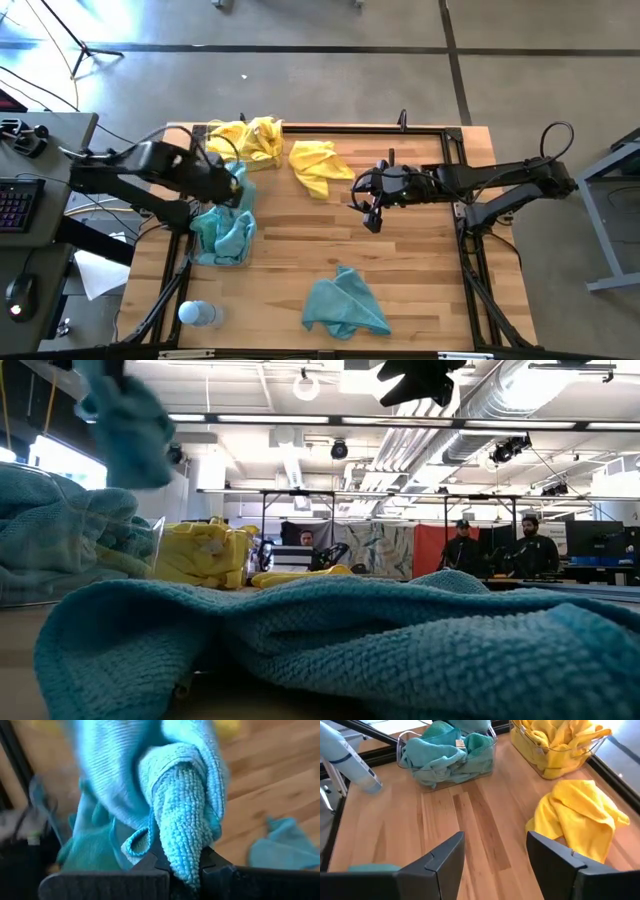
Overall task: Sort microfiber towel by color & place in baskets
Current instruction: Put the blue microfiber cloth into the bottom transparent bin
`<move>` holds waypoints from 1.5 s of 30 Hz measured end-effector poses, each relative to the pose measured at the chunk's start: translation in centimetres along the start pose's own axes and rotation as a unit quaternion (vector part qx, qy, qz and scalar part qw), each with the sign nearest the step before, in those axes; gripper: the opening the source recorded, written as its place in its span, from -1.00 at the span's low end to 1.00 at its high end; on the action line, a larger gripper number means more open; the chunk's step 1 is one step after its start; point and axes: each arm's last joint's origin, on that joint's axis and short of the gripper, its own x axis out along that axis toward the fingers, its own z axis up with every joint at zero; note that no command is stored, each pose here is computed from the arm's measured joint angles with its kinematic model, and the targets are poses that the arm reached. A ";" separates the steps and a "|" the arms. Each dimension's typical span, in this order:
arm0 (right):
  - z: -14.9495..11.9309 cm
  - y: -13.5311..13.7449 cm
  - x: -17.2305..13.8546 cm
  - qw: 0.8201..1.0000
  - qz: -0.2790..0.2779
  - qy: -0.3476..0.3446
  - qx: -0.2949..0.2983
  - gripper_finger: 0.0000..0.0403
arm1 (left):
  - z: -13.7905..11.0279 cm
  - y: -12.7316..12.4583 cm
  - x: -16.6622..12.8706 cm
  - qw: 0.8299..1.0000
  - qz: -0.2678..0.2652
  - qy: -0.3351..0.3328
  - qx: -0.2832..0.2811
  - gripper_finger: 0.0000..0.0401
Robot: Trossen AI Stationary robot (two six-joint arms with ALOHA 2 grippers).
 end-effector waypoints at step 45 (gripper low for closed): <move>-0.1 -0.1 0.1 1.000 -0.027 -0.004 0.015 0.02 | -0.3 6.3 16.2 0.973 0.157 0.109 0.129 -0.93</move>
